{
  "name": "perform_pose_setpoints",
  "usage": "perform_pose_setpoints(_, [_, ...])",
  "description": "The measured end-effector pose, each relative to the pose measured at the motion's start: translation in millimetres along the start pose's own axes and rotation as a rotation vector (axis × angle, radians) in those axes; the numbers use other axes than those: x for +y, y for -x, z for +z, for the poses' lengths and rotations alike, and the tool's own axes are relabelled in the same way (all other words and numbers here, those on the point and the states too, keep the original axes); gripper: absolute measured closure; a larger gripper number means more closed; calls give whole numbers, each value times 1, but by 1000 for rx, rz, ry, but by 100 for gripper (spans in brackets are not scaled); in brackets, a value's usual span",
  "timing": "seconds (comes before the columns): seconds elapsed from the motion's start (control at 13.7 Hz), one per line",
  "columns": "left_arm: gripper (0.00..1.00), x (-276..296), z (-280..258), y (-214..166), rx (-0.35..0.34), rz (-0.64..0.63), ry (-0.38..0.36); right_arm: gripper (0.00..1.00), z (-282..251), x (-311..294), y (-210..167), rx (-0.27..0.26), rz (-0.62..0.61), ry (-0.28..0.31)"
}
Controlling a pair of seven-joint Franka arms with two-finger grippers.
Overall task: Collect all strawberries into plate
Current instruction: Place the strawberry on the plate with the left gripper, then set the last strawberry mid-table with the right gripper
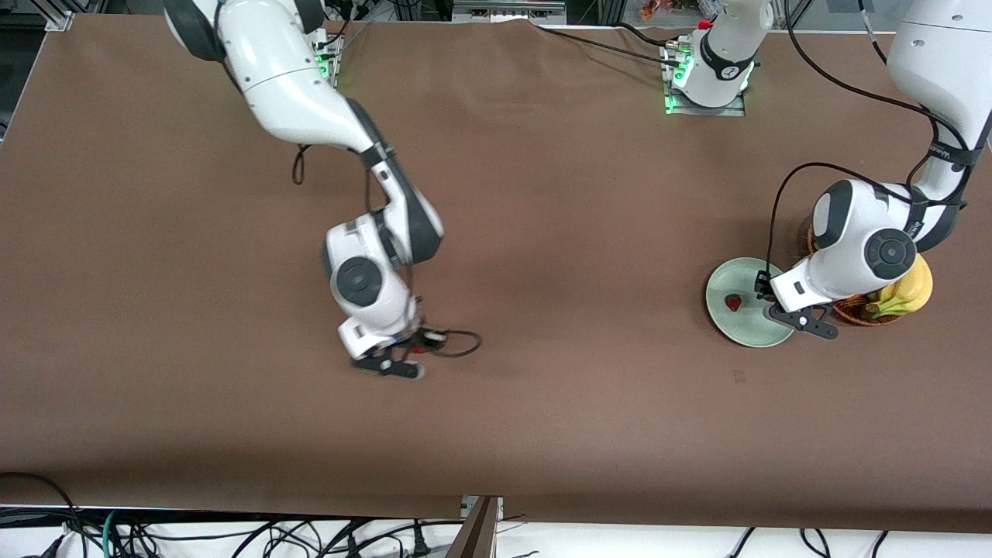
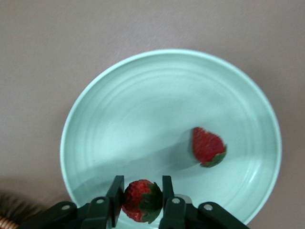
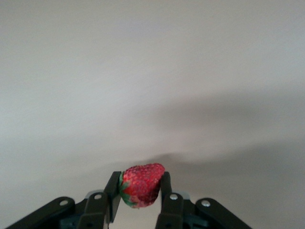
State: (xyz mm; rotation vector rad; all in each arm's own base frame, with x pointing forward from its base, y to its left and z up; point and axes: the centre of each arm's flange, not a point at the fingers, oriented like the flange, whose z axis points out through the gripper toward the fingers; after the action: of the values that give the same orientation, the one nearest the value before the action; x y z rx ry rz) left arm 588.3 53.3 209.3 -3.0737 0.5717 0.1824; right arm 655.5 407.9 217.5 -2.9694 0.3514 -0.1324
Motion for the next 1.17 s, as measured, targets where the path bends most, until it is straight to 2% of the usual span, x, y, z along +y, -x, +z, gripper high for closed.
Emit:
perform_pose_setpoints(0.07, [60, 0, 1, 1, 0, 9, 1, 63, 1, -25, 22, 12, 23, -32])
perform_pose_setpoints(0.15, [53, 1, 0, 0, 2, 21, 1, 63, 3, -45, 41, 26, 42, -62])
perform_pose_setpoints(0.37, [24, 3, -6, -4, 15, 50, -5, 63, 14, -100, 103, 71, 52, -155])
perform_pose_setpoints(0.51, [4, 6, -16, -8, 28, 64, -12, 63, 20, -127, 137, 74, 61, -192])
perform_pose_setpoints(0.59, [0, 12, -25, -13, 29, 76, -15, 63, 23, -138, 150, 74, 71, -208])
perform_pose_setpoints(0.88, [0, 52, -80, -40, -1, 122, -15, 63, 42, -166, 193, 86, 108, -297])
perform_pose_setpoints(1.17, [0, 119, -88, -59, -8, 45, -10, 63, 54, -178, 227, 69, 93, -306])
